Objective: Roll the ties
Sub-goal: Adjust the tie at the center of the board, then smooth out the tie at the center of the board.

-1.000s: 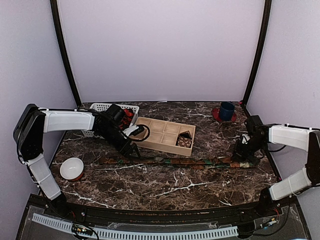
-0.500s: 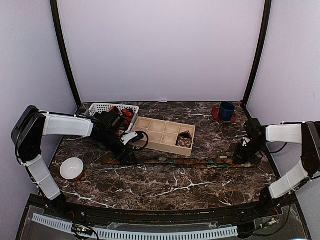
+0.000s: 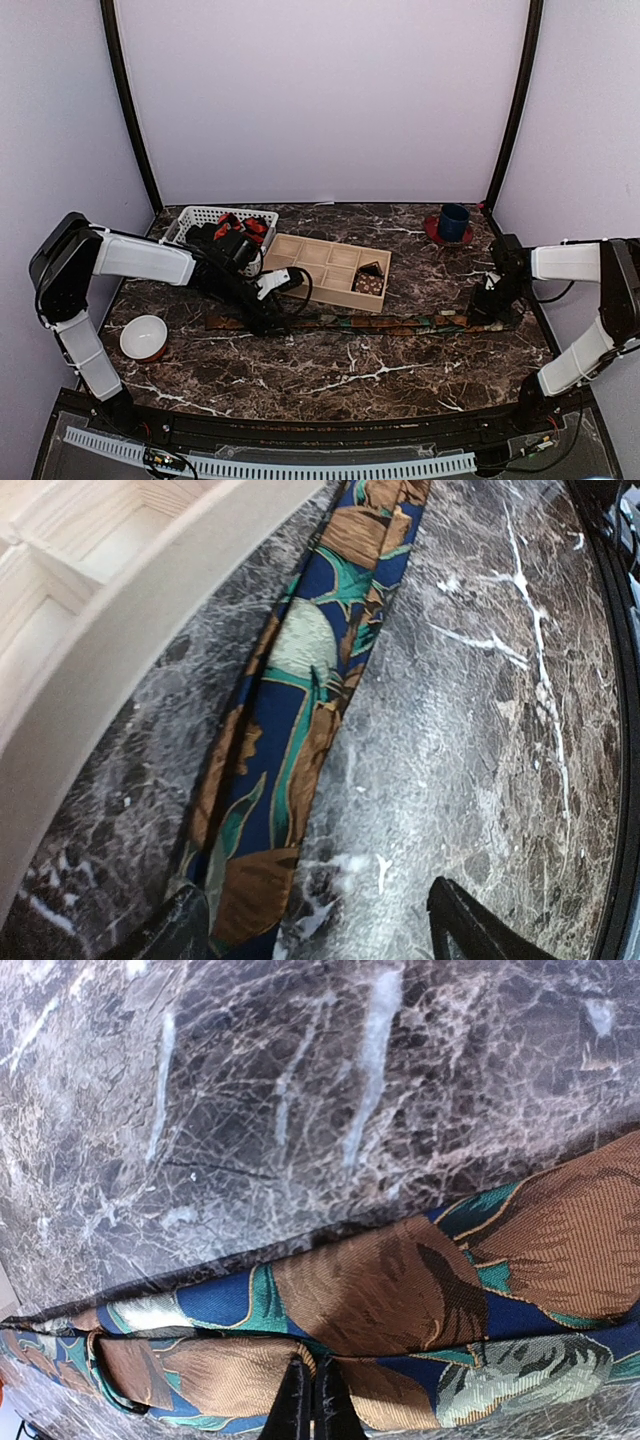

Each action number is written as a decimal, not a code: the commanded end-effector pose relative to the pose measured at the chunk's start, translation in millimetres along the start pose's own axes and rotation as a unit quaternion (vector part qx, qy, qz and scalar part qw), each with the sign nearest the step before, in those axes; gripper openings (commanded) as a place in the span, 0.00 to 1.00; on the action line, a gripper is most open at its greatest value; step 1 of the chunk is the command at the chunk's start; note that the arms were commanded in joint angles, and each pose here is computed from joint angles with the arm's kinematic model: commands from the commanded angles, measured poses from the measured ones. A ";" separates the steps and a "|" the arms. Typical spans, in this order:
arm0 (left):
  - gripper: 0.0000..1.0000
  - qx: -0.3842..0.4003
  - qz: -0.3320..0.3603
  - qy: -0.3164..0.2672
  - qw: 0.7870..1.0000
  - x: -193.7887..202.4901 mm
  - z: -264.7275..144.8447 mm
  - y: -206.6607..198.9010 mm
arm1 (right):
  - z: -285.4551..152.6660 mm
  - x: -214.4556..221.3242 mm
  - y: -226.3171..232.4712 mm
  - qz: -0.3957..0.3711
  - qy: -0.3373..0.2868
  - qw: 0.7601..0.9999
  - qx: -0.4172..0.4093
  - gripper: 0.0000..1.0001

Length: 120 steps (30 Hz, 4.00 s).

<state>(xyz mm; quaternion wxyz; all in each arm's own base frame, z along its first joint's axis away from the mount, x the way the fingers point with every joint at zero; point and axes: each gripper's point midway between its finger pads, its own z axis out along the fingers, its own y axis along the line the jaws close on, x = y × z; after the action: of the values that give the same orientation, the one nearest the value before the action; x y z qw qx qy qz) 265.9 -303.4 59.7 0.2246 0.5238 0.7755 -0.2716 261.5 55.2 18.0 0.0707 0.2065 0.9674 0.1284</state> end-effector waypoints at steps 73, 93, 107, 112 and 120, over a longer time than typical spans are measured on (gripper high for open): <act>0.94 -0.202 -0.043 -0.129 0.970 -57.9 -63.8 6.2 | 24.8 46.6 46.2 -0.054 0.065 0.994 -0.076 0.37; 0.99 -0.078 -0.073 -0.070 0.992 -23.0 -43.4 -26.4 | -40.3 11.6 111.2 -0.109 0.000 0.980 -0.165 0.50; 0.90 -0.009 0.063 -0.027 0.998 -14.4 26.2 -60.4 | -21.5 56.9 148.4 -0.152 0.042 0.964 -0.215 0.50; 0.90 0.004 0.087 -0.026 0.996 -22.6 45.1 -59.2 | -17.1 57.8 142.4 -0.159 0.047 0.966 -0.197 0.49; 0.83 0.010 0.113 0.000 0.994 -15.4 79.5 -58.9 | -16.0 58.5 140.3 -0.164 0.051 0.967 -0.191 0.48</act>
<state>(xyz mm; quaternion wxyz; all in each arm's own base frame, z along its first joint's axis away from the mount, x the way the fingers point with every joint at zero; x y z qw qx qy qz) 223.6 -373.9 23.8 0.2430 0.5902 0.7270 -0.2532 259.6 199.3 68.8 0.0804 0.0317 0.9464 0.3111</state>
